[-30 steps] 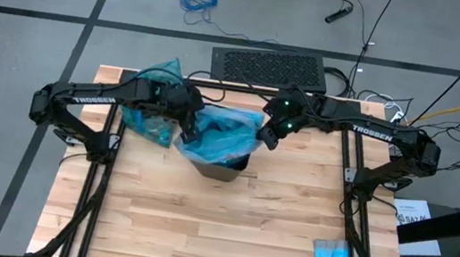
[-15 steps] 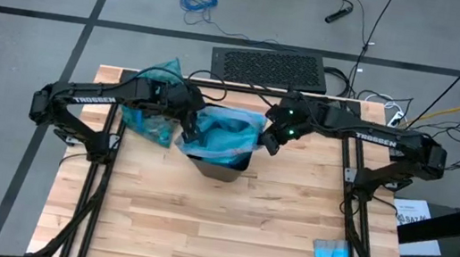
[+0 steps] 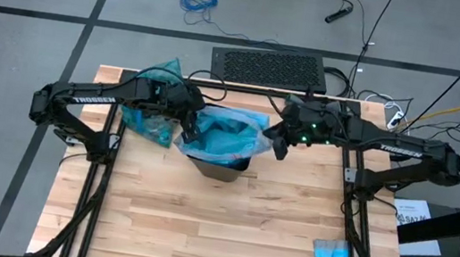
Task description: Place trash/remove bag and relplace
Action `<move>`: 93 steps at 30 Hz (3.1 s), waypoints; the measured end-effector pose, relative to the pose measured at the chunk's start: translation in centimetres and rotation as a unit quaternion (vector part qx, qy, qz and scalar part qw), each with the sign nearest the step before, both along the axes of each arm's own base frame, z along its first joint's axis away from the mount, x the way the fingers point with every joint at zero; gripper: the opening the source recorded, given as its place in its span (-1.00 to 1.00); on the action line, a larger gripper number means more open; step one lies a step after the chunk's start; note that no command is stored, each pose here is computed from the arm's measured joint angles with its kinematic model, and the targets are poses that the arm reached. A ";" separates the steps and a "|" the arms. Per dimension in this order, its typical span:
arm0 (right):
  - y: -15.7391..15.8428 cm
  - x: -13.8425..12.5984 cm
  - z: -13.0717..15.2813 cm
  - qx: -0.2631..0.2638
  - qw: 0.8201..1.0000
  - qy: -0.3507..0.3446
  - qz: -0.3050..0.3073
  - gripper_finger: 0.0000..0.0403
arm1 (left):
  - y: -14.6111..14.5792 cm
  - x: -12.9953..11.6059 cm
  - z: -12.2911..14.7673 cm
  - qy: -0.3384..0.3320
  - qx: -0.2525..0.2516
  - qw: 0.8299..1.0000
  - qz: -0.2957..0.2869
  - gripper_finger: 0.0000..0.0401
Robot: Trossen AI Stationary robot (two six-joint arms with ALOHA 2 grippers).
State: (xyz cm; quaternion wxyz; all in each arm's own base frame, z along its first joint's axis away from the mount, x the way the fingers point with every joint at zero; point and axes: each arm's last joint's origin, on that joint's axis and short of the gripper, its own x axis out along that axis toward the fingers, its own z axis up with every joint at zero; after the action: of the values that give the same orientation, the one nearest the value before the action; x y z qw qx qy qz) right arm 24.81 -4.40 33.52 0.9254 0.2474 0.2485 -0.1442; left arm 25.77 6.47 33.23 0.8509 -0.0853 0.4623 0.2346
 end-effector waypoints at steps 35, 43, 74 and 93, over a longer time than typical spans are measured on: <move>-8.9 2.0 -3.1 0.059 0.998 -0.012 -0.011 -1.00 | 0.1 0.4 0.3 -0.018 0.017 1.000 -0.018 -1.00; -9.2 3.4 -5.0 0.084 0.996 0.010 0.009 -1.00 | 0.1 0.4 0.3 -0.017 0.017 1.000 -0.018 -1.00; -2.0 3.6 -0.6 0.026 0.995 -0.074 0.060 -1.00 | 0.9 1.5 3.6 -0.133 0.021 0.978 -0.156 -1.00; 0.7 5.5 -2.6 0.098 0.987 -0.043 0.122 -1.00 | 3.4 2.9 1.5 -0.092 0.004 0.988 -0.121 -1.00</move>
State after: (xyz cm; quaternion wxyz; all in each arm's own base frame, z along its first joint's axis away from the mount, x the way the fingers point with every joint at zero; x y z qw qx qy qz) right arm 30.36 -3.70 30.94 0.9169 0.3111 0.2500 0.0054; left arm 28.64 9.87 34.72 0.9122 -0.0469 0.3880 0.1227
